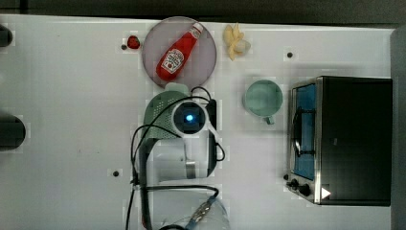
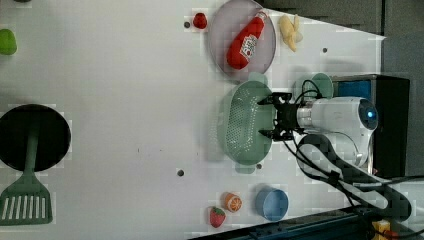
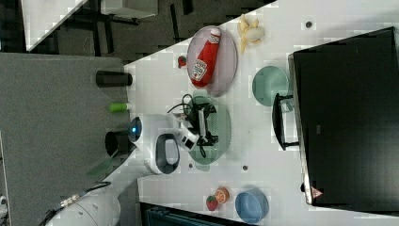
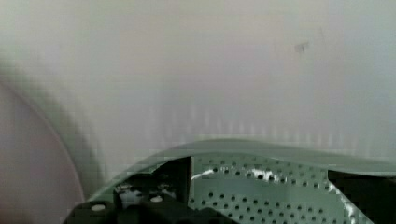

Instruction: Drag strainer left to right.

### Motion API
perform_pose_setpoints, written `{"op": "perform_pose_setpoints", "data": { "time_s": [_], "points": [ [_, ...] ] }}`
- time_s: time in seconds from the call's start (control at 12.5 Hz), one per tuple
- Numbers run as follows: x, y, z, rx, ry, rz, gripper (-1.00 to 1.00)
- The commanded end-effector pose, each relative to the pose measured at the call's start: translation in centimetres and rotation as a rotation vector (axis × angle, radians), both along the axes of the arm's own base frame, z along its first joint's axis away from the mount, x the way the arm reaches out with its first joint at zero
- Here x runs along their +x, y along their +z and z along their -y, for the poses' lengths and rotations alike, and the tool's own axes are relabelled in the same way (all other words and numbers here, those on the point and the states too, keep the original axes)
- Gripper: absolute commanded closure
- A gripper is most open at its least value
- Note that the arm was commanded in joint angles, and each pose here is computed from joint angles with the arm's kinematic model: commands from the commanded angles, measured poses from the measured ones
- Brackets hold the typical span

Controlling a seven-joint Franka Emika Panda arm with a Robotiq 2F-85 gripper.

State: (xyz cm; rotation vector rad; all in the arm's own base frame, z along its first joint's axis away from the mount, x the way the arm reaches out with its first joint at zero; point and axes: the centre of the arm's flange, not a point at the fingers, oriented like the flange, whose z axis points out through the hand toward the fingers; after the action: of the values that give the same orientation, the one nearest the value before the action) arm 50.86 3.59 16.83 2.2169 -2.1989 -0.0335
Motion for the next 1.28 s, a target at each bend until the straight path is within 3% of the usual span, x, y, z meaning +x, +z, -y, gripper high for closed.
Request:
{"op": "perform_pose_setpoints", "data": {
  "time_s": [0.08,0.8,1.12,1.28],
  "points": [
    [-1.0,-1.0,3.3,-0.008,0.109,-0.027,-1.0],
    [-1.4,-0.7,11.2,-0.054,0.177,-0.022,-1.0],
    [-0.4,1.5,9.3,-0.043,0.211,0.012,-1.0],
    [-0.2,4.4,6.9,-0.019,0.253,-0.007,-1.0]
  ]
}}
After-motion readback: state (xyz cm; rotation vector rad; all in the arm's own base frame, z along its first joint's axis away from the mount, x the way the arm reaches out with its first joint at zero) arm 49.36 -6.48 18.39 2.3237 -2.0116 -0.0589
